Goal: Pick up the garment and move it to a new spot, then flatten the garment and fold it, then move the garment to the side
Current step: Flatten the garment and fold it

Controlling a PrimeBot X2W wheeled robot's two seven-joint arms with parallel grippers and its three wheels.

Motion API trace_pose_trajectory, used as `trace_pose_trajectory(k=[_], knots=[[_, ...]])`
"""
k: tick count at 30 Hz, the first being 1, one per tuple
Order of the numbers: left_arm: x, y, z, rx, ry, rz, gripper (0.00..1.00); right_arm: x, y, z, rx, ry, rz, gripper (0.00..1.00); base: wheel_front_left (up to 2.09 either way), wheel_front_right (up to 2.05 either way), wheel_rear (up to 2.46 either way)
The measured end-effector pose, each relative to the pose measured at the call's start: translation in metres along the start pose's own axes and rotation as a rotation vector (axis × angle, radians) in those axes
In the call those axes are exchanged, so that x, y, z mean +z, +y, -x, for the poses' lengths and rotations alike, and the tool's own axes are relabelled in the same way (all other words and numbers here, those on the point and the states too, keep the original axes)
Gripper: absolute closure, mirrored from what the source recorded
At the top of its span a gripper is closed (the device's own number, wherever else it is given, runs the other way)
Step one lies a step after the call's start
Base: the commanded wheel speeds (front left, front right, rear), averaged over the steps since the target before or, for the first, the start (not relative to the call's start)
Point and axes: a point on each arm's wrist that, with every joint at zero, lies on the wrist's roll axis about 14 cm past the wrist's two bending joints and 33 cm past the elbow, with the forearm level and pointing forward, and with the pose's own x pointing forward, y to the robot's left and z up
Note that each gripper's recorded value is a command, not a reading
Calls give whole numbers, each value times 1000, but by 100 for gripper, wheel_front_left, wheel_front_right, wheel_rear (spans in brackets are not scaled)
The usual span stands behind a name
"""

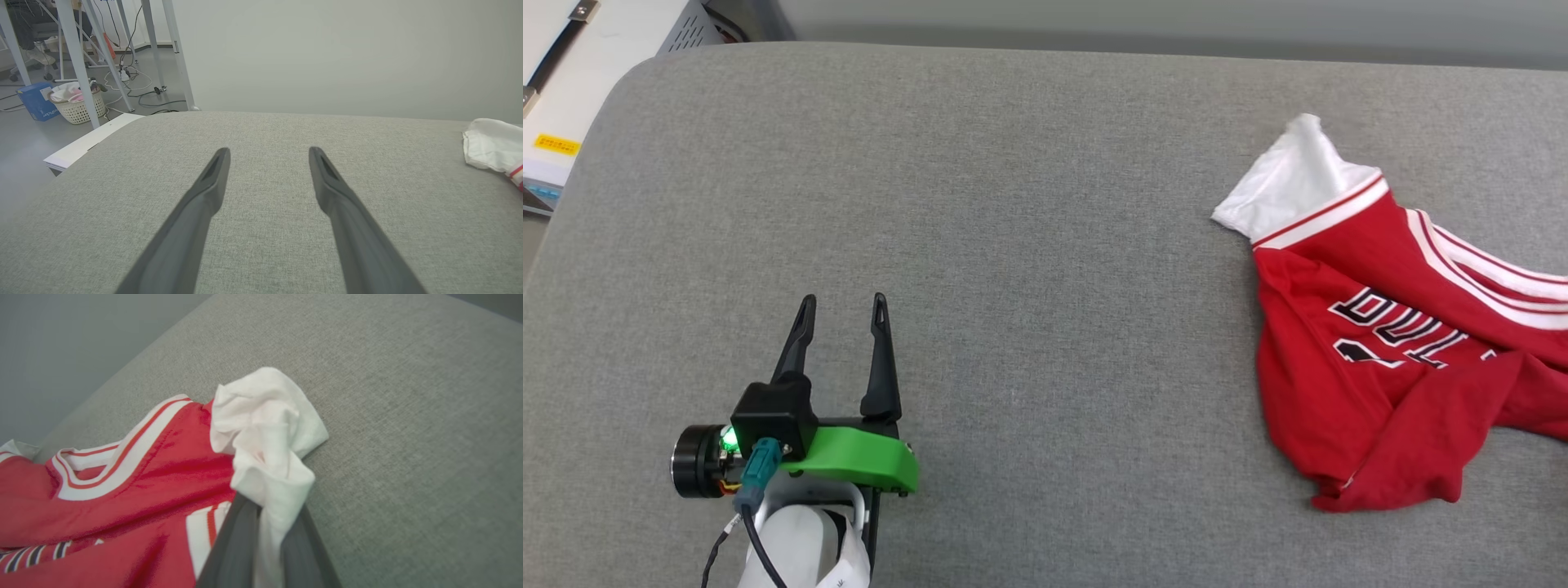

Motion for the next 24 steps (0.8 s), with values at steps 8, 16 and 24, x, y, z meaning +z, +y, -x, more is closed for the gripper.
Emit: trace_pose_trajectory(k=[8,16,24], knots=[[4,6,6,16,-7,-1,0,15,-13,5,-38,-81,65,0,0,0,0],[8,7,15,21,-14,-8,0,109,26,14,89,-364,243,0,0,0,0],[15,-2,13,-16,-38,-21,0,138,147,32,376,-488,510,0,0,0,0]])
